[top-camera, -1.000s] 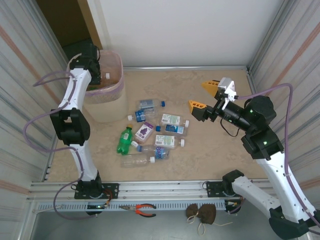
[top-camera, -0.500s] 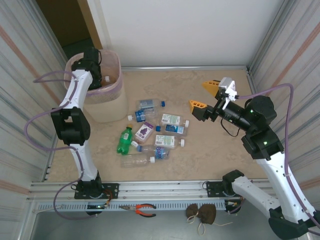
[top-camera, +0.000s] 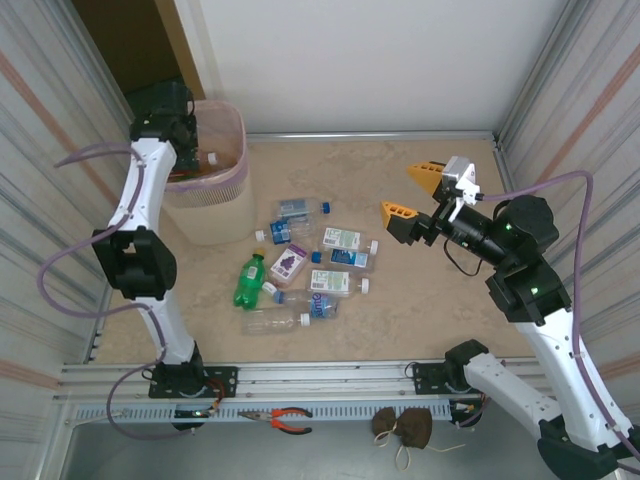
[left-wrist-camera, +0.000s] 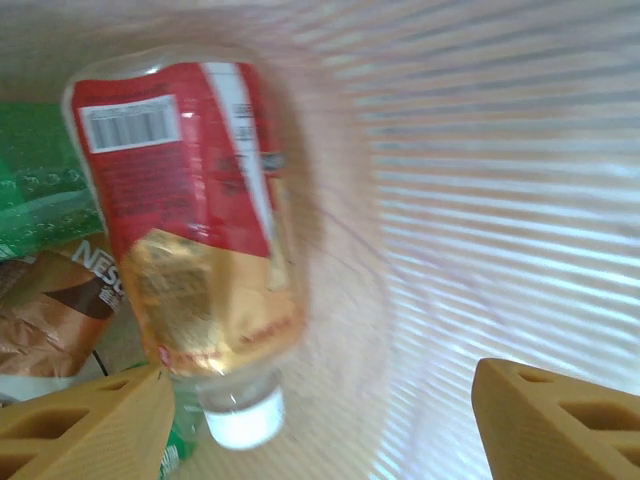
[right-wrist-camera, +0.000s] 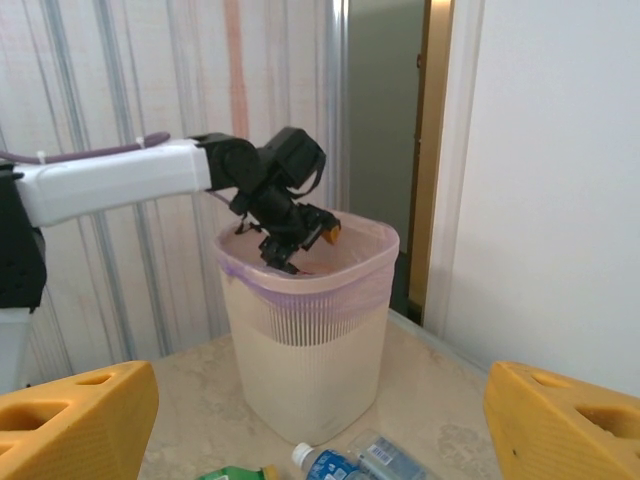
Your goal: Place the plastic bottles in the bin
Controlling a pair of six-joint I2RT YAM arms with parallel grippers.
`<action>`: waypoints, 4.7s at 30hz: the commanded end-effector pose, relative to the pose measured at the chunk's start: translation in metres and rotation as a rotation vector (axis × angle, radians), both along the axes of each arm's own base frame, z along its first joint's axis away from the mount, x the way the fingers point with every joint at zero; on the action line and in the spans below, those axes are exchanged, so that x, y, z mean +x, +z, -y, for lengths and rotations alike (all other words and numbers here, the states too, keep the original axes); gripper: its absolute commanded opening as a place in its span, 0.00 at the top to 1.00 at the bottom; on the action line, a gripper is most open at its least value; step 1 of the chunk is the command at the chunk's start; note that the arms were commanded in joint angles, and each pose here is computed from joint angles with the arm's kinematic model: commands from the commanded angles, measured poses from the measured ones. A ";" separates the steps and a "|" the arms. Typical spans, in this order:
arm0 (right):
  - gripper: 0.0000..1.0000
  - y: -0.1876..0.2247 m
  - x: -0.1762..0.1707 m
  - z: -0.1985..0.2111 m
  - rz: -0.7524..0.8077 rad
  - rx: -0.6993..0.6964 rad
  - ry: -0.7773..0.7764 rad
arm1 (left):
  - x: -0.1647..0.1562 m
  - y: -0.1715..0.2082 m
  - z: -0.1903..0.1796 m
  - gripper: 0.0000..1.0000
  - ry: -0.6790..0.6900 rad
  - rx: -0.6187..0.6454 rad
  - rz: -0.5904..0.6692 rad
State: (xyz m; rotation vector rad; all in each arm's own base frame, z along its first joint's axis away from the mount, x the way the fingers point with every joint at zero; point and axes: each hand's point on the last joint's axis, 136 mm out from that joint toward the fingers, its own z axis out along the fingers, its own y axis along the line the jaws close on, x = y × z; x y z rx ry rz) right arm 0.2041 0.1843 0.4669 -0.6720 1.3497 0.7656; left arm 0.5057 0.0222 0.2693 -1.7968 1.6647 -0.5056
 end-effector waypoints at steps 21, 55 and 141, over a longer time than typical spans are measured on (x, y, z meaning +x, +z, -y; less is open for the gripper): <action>0.17 -0.010 0.006 0.003 -0.061 -0.001 -0.025 | -0.092 0.170 0.123 0.36 -1.034 0.821 0.438; 0.18 -0.014 -0.001 0.003 -0.130 -0.007 -0.009 | -0.245 -0.138 0.145 0.31 -1.647 0.789 -0.300; 0.19 -0.005 -0.010 0.007 -0.094 0.007 -0.021 | -0.214 0.093 0.204 0.44 -1.546 0.773 0.566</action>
